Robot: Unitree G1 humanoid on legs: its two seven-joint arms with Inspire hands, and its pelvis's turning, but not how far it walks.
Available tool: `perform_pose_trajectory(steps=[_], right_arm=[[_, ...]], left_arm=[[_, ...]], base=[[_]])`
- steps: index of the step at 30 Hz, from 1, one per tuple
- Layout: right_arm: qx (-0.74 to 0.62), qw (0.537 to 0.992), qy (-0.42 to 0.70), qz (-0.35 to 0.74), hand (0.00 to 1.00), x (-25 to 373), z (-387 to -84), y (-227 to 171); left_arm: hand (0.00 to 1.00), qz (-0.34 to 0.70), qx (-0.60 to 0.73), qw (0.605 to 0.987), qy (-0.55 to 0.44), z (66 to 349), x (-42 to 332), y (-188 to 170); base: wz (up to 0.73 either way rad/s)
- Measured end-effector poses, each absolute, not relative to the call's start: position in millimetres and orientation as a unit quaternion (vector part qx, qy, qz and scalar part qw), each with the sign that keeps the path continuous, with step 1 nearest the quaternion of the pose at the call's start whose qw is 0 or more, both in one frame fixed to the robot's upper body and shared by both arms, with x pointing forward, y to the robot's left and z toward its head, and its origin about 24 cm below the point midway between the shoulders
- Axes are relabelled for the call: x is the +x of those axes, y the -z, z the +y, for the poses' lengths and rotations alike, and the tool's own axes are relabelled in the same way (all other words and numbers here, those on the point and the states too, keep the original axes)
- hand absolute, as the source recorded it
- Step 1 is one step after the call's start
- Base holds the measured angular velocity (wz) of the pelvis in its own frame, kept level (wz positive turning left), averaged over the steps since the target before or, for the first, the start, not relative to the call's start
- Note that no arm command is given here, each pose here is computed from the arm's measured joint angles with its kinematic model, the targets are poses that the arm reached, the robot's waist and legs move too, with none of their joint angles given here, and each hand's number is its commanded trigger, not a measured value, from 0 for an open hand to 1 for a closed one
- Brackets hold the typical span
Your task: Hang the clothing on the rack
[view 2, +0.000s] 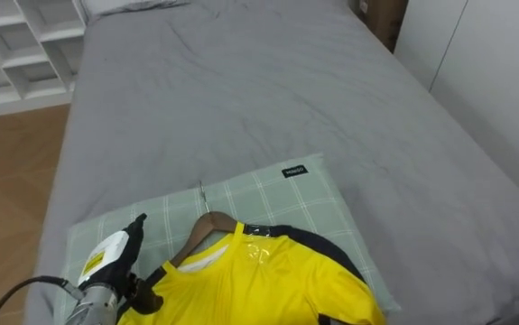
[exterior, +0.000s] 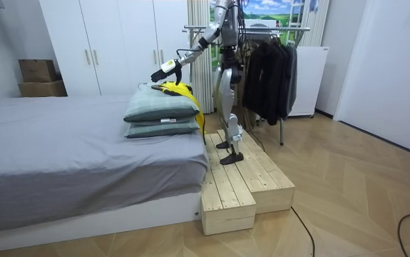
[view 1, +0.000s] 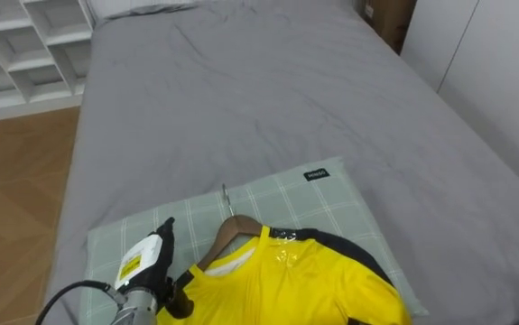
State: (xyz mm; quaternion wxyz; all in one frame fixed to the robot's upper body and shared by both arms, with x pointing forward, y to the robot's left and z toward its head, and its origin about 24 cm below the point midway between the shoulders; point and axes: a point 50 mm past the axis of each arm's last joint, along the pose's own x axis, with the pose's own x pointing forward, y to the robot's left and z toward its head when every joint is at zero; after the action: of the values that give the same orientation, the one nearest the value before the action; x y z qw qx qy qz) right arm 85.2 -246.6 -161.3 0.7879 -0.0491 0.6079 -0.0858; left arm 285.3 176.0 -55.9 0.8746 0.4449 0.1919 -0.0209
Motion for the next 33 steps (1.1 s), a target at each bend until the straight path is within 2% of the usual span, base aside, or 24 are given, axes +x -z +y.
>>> perform_pose_trajectory(steps=[16, 33], right_arm=[[-0.042, 0.790, 0.092, 0.605, 0.00, 79.1, -248.8, 161.3], [-0.054, 0.792, 0.089, 0.602, 0.00, 82.9, -249.6, 160.3]], left_arm=[[0.00, 0.252, 0.409, 0.871, 0.101, 156.2, 265.4, 78.2], [0.00, 0.266, 0.398, 0.873, 0.097, 155.9, 263.3, 81.0]], base=[[-0.01], [0.00]])
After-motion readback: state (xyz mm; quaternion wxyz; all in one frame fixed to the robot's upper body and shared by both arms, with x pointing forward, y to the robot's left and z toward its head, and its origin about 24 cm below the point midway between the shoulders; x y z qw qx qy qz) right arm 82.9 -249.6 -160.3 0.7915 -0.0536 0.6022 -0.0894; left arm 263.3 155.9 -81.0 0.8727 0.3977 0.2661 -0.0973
